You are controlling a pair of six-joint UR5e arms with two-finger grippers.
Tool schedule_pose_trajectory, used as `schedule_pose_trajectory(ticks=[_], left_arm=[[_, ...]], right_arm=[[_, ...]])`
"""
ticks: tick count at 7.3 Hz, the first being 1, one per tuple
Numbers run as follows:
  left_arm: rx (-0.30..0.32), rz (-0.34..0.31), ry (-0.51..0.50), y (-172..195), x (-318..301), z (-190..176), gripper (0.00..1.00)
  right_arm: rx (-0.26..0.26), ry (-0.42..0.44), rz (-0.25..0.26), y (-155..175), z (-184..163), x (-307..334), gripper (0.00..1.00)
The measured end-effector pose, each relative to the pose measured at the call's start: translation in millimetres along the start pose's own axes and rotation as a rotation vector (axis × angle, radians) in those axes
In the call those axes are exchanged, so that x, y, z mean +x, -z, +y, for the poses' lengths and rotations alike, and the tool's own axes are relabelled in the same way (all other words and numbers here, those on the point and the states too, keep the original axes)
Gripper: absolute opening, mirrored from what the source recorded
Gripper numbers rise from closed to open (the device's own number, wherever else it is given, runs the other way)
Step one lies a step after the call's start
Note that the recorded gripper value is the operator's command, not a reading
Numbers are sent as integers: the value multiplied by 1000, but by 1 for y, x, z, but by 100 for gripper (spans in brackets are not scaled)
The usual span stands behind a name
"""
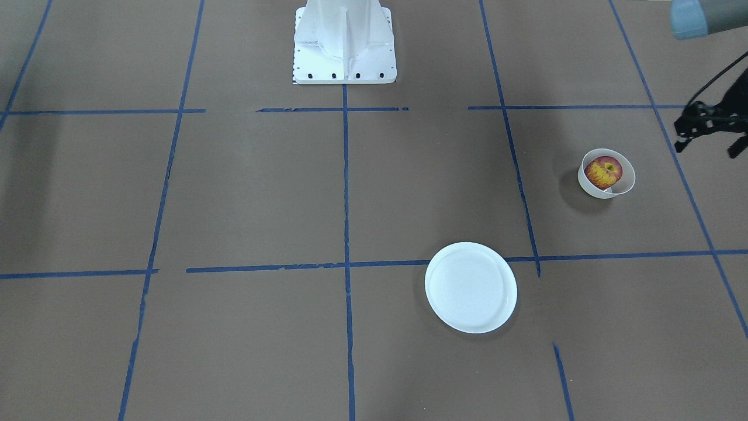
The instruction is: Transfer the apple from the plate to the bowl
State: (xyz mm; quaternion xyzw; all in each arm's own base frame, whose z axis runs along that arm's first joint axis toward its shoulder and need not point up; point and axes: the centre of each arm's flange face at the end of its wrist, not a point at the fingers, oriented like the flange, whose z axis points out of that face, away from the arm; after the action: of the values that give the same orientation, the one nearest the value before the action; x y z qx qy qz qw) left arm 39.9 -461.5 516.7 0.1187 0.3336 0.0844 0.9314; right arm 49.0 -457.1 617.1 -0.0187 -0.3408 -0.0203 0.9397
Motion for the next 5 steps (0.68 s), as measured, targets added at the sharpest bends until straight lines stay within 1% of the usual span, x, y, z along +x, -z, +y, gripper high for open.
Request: schedule_pose_trajectory(ticks=[1,2,4,5], left_arm=[[2,-34,-2,21,-44,7,100],[-5,-35,18,29,-81,14,100],[-24,38,48,21,-125,12,100],[-34,56,59,15,-133,11,100]], right_arm=[[0,0,0,0,0,0,100],[0,1,0,0,0,0,100],[-1,0,0,0,0,0,100],[-1,0,0,0,0,0,100]])
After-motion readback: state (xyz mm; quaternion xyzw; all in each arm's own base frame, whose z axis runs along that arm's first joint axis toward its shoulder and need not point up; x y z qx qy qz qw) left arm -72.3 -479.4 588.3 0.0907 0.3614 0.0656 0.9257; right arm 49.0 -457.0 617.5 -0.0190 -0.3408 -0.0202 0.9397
